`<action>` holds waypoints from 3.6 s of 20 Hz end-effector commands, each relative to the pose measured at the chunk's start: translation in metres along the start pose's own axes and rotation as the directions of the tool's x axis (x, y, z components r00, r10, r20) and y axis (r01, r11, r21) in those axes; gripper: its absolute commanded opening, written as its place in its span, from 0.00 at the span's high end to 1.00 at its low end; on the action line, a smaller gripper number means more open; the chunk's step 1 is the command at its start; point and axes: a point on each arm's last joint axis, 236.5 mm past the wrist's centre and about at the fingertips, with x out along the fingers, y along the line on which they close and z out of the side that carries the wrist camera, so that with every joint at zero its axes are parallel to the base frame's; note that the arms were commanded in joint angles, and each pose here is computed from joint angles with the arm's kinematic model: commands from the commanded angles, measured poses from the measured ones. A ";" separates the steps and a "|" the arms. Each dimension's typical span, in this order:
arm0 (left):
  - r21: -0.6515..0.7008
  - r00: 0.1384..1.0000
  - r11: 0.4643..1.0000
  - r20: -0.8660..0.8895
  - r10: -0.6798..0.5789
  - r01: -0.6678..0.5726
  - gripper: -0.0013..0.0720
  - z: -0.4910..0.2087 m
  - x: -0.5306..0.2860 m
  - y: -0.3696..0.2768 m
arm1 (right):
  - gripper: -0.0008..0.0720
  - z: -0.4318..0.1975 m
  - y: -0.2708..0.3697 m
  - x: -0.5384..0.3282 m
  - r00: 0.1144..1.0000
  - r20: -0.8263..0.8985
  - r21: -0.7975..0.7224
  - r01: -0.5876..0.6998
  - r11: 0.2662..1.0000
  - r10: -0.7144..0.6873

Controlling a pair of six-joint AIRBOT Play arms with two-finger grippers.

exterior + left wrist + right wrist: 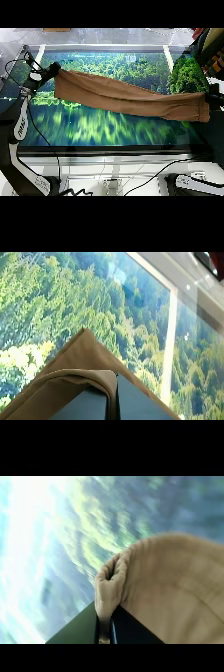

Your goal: Fold the clothes and pants, and hang the long-sleeved shirts on hangers.

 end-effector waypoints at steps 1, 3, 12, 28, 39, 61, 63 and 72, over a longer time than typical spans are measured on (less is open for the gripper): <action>0.002 0.995 1.000 0.101 0.014 -0.014 0.97 0.015 0.006 -0.004 | 0.96 0.011 0.016 0.013 0.994 0.087 0.030 -0.065 0.997 0.063; 0.000 0.989 1.000 0.146 0.017 -0.017 0.97 0.020 0.008 -0.008 | 0.95 0.012 0.012 0.020 0.994 0.096 0.041 -0.064 0.997 0.060; 0.030 0.983 0.999 0.183 0.023 -0.029 0.04 0.009 0.020 -0.012 | 0.21 0.015 0.007 0.036 0.989 0.136 0.011 -0.064 0.998 0.062; 0.004 0.871 0.986 -0.469 0.148 -0.165 0.43 -0.052 -0.119 0.084 | 0.04 0.027 0.042 -0.011 0.992 0.096 -0.306 -0.052 0.951 0.085; -0.280 0.876 0.943 -0.481 0.024 -0.179 0.01 -0.156 -0.047 0.064 | 0.04 -0.003 0.039 -0.009 0.999 -0.004 -0.617 -0.042 0.786 0.050; 0.042 0.987 0.998 -0.148 0.057 -0.052 0.96 -0.072 0.002 0.023 | 0.04 -0.110 0.203 -0.075 0.927 -0.258 -0.762 -0.369 0.531 0.274; 0.131 0.991 0.991 -0.136 0.015 0.003 0.97 -0.042 -0.016 -0.009 | 0.46 -0.129 0.222 -0.078 0.910 -0.268 -0.767 -0.401 0.501 0.317; 0.529 0.935 0.846 -0.331 0.129 0.070 0.96 -0.010 -0.157 -0.060 | 0.96 -0.323 0.252 -0.090 0.785 -0.534 -0.716 -0.617 0.327 0.313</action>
